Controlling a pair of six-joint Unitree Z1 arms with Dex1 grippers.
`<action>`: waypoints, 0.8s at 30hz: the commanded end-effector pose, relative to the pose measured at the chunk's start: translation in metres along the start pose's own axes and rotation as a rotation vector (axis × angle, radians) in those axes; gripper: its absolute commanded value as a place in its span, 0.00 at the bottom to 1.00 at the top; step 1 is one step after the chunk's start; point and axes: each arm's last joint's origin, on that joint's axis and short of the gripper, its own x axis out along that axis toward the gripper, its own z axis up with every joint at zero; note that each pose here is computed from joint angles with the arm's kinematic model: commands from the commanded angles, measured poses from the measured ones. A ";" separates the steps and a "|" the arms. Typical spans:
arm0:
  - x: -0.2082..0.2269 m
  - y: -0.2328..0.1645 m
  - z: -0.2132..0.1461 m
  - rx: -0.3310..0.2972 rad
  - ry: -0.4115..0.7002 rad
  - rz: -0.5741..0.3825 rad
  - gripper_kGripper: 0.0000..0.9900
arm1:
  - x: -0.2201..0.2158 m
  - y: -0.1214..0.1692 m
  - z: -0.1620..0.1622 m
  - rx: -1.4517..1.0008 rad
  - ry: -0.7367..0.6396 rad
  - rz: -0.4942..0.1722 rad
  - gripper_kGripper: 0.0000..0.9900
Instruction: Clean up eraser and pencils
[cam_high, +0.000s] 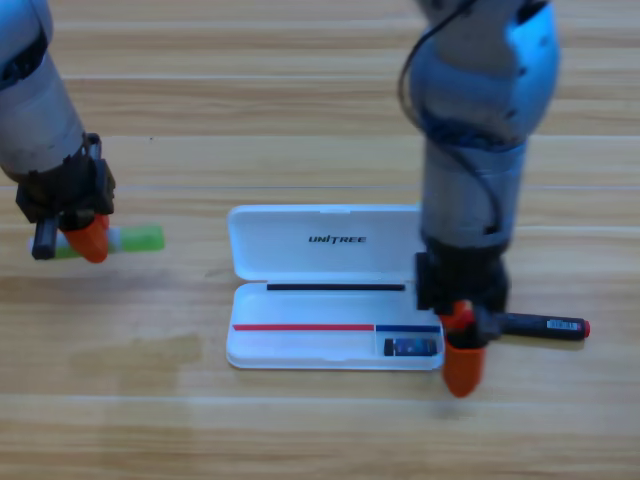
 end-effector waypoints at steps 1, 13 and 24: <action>-0.035 -0.004 0.008 0.009 -0.045 0.017 0.00 | -0.079 0.049 -0.061 -0.008 -0.095 -0.089 0.86; -0.099 -0.051 0.070 0.205 -0.264 -0.040 0.00 | 0.002 -0.034 -0.091 0.092 0.009 -0.123 0.86; -0.053 -0.081 0.128 0.330 -0.246 -0.123 0.00 | 0.051 -0.059 -0.078 0.079 0.024 -0.063 0.80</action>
